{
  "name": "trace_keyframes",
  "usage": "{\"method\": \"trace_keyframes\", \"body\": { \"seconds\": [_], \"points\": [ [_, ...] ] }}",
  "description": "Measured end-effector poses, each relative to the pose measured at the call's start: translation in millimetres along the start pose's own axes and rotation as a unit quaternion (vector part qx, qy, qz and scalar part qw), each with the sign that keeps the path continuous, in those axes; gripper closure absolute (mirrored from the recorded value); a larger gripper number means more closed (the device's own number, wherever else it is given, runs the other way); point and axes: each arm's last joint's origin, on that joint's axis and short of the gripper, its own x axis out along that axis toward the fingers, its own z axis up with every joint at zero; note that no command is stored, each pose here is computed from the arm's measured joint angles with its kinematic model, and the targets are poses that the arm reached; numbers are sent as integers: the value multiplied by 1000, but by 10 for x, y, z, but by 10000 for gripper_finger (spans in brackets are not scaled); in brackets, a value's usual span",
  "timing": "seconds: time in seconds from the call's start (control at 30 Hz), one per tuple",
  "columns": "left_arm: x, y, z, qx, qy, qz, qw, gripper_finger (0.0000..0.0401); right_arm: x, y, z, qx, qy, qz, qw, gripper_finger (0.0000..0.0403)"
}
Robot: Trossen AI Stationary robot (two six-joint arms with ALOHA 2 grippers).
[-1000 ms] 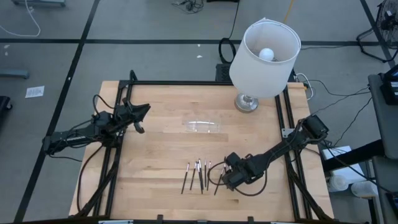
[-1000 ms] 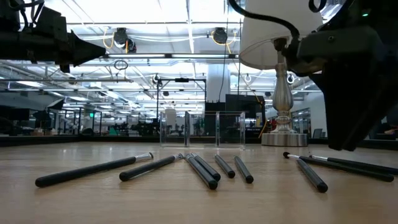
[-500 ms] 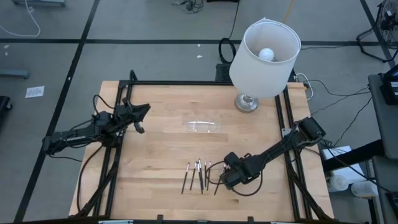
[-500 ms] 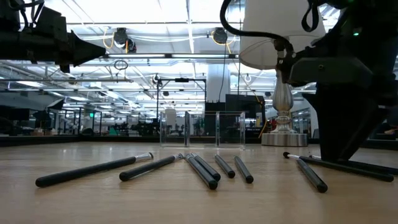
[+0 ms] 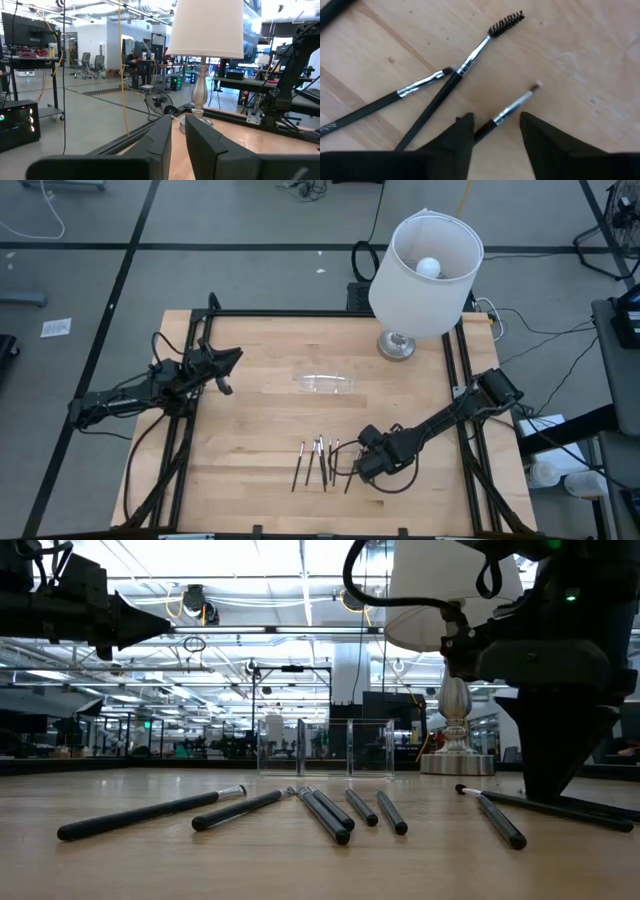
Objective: Put items in baskets/containers
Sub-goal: Put the black liner brush transparent organizer
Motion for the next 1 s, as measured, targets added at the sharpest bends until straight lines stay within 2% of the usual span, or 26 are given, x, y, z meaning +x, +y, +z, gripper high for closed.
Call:
{"method": "trace_keyframes", "body": {
  "seconds": [0.3,0.6,0.73,0.87,1.0],
  "points": [
    [0,0,-1,0,0,0,1000,341,5,-14,0,-33,-8,-9,999,392],
    [0,0,0,0,0,0,1000,341,-116,-43,25,-61,-27,7,998,400],
    [0,0,0,0,0,0,1000,341,-416,-113,87,-53,-86,36,994,401],
    [0,0,0,1,0,0,1000,341,-706,-188,102,-65,-164,58,983,402],
    [0,-3,-4,4,2,-5,1000,341,-1049,-246,134,-106,-289,77,948,402]
  ]
}}
